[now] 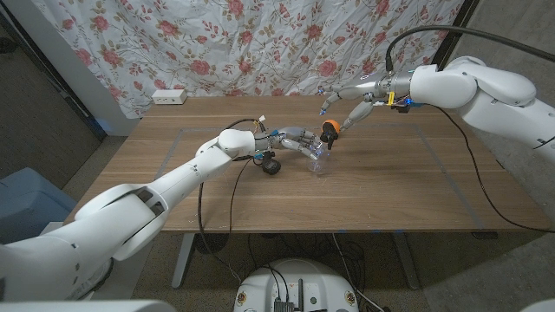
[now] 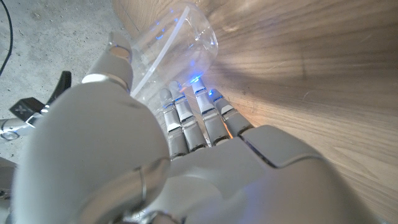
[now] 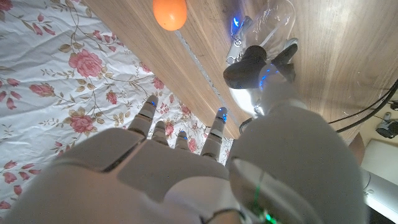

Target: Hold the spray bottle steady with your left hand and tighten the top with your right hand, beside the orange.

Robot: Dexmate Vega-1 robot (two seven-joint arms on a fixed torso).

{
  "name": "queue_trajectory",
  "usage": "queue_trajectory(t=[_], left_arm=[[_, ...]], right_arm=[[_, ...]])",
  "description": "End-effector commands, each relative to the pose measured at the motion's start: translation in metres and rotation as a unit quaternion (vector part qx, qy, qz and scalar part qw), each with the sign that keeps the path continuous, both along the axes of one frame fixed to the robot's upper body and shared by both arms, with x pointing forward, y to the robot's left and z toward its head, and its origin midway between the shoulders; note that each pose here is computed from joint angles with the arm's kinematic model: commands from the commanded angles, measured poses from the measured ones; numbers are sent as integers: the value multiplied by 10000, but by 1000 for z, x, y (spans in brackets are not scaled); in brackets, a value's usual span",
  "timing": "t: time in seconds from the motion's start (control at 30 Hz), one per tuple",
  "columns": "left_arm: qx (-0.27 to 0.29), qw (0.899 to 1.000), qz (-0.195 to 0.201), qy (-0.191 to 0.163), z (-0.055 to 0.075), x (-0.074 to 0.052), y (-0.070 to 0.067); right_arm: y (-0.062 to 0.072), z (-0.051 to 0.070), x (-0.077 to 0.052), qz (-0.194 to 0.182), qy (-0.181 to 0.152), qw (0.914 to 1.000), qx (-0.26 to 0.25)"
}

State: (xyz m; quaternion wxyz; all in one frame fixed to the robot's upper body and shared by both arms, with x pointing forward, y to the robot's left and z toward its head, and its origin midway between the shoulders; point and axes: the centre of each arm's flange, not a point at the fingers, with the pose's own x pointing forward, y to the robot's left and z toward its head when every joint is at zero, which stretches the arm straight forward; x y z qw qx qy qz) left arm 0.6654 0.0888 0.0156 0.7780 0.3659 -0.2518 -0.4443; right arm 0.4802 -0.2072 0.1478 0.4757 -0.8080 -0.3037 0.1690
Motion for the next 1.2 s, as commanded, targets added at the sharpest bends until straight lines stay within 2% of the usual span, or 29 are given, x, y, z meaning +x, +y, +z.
queue_trajectory(t=[0.03,0.47,1.2], left_arm=[[120,9999,-65,-14,1,-1,-4],[122,9999,-77,-19,0,-2,-5],[-45,10000,-18,-68,0,0,-2]], right_arm=[[-7,-5,11,186,38,9997,-161],[-13,-12,17,367,96,9992,-82],[-16,-16,30,294,326,9989,134]])
